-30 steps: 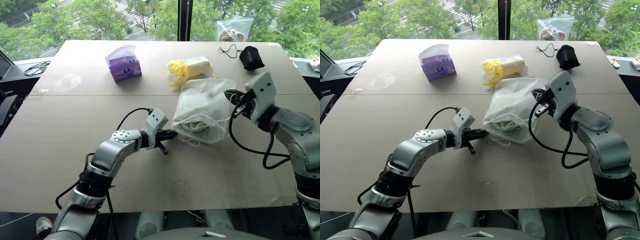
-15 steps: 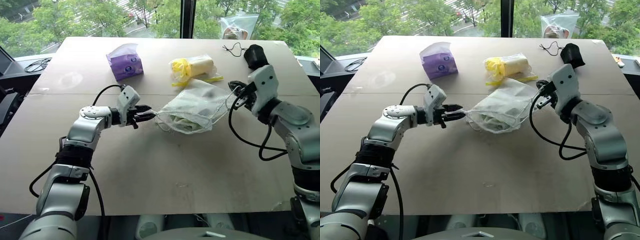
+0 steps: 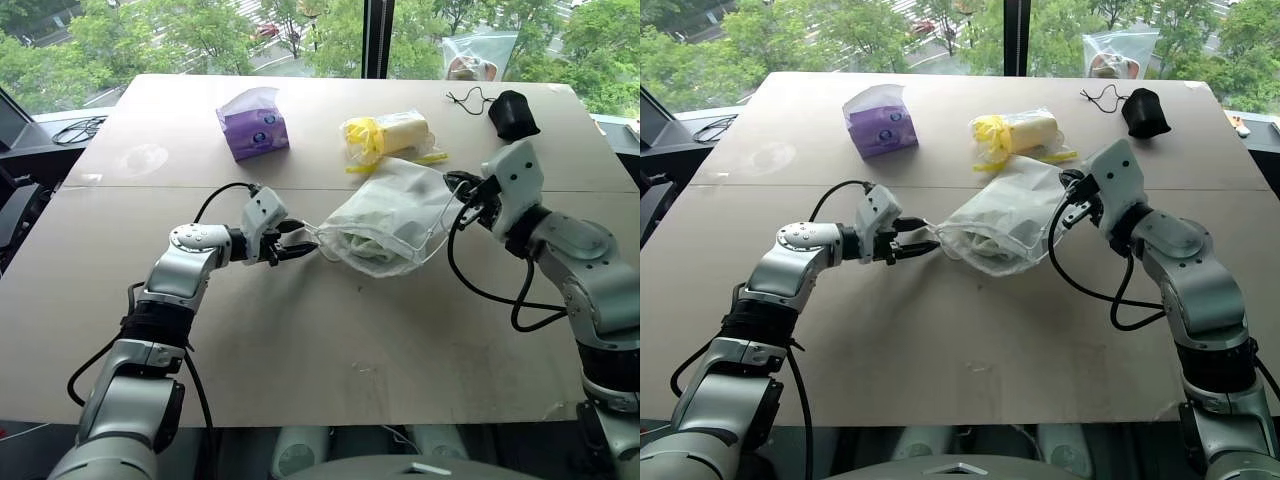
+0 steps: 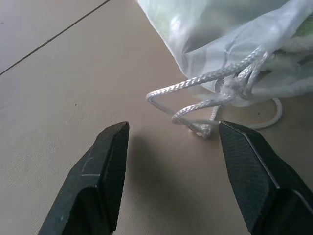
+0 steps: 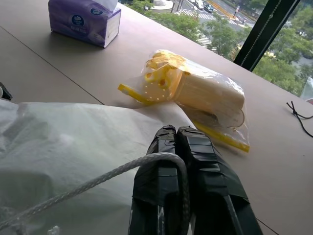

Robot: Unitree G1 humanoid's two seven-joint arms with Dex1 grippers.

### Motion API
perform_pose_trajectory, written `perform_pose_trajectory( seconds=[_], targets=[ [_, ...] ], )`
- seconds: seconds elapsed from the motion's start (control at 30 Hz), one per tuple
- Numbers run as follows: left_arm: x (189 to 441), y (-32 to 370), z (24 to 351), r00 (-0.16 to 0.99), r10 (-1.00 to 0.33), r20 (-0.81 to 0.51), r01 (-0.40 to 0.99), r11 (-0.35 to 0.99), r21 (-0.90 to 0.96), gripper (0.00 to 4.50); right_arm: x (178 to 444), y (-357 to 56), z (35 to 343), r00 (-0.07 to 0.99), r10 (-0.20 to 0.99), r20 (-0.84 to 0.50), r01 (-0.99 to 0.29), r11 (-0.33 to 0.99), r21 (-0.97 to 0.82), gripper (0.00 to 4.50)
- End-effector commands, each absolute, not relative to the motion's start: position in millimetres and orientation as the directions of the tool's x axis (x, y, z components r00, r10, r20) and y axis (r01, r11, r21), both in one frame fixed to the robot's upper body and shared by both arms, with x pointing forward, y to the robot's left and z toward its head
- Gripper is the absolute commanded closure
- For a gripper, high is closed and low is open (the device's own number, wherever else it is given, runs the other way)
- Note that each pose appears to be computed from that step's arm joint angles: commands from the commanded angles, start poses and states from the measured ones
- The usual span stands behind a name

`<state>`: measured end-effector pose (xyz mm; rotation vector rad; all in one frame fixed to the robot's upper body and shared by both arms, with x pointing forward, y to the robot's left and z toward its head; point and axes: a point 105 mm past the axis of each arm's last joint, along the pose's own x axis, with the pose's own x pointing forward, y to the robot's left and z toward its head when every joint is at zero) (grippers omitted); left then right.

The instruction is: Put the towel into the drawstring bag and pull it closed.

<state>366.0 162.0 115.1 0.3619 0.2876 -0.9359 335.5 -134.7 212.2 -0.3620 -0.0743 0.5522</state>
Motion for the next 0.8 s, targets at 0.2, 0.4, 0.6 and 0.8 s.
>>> perform_pose_trajectory(
  seconds=[0.2, 0.4, 0.6, 0.8],
  targets=[
    [388, 153, 118, 0.634, -0.691, -0.347, 0.773, 0.568, 0.283, 2.07, 329, -134, 224, 0.85, 0.526, 0.021, -0.48, 0.791, -0.379, 4.5],
    [395, 161, 120, 0.695, -0.652, -0.302, 0.715, 0.587, 0.379, 4.42, 331, -142, 224, 0.868, 0.495, 0.029, -0.447, 0.807, -0.387, 4.5],
    [430, 194, 191, 0.894, -0.449, -0.005, 0.335, 0.659, 0.673, 4.42, 338, -174, 264, 0.915, 0.358, 0.186, -0.248, 0.862, -0.441, 4.5],
    [432, 212, 328, 0.849, -0.378, 0.37, -0.057, 0.631, 0.774, 4.42, 342, -243, 328, 0.945, 0.152, 0.291, 0.096, 0.719, -0.689, 4.5]
  ],
)
